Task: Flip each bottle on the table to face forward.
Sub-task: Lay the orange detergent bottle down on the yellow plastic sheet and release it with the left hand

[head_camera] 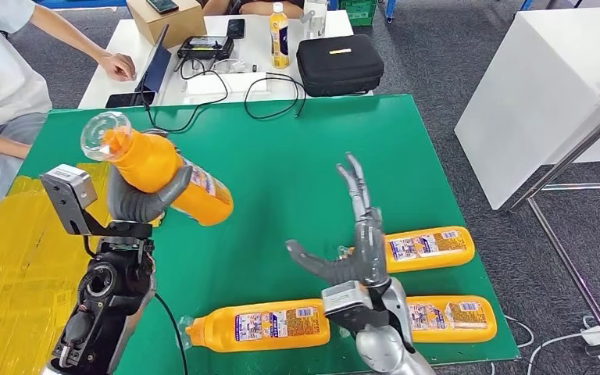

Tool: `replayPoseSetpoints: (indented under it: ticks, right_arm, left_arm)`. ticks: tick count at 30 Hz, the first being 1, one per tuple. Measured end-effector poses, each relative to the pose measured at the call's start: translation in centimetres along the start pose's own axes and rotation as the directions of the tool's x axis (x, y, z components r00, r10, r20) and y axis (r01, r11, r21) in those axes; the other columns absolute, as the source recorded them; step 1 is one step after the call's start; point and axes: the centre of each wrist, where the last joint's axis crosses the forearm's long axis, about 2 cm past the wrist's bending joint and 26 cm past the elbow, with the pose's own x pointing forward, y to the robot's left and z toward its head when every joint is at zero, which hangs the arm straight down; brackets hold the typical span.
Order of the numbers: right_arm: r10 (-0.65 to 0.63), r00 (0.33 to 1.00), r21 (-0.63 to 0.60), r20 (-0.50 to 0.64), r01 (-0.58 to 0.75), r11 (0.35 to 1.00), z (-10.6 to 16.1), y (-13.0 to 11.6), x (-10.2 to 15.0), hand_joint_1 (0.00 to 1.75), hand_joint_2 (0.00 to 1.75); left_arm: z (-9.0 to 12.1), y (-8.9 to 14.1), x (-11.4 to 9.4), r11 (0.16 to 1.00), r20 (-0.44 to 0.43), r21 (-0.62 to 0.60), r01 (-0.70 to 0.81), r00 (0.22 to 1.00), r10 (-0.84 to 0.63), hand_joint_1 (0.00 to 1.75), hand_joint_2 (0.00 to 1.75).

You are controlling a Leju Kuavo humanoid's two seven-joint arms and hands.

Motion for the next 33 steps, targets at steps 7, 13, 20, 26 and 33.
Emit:
replayPoseSetpoints:
  ticks: [7,13,20,26,33]
  right_arm:
    - [-0.009,1.000,-0.135,-0.022,0.006,0.991,0.4,-3.8,0.4,0.00,1.75]
    - [-0.020,1.000,-0.158,-0.021,0.017,0.987,0.1,-5.8,0.9,0.00,1.75]
    - [-0.121,0.991,-0.067,-0.050,0.118,0.991,0.0,-7.5,0.5,0.00,1.75]
    - [-0.136,0.990,-0.053,-0.040,0.134,0.990,0.1,-8.2,0.2,0.00,1.75]
    - [-0.130,0.991,-0.053,-0.037,0.128,0.990,0.0,-8.5,0.1,0.00,0.44]
  left_arm:
    - [-1.0,3.0,0.6,0.845,0.141,0.171,0.506,0.836,-0.530,1.75,1.75]
    - [-1.6,5.3,0.6,0.427,0.198,0.178,0.886,0.393,-0.898,1.75,1.75]
    - [-2.3,10.3,-1.9,-0.087,0.265,0.053,0.995,-0.098,-0.959,1.75,1.75]
    - [-2.7,12.8,-3.6,-0.209,0.280,-0.038,0.977,-0.191,-0.941,1.75,1.75]
    - [-2.6,13.6,-4.3,-0.242,0.290,-0.079,0.967,-0.210,-0.934,1.75,1.75]
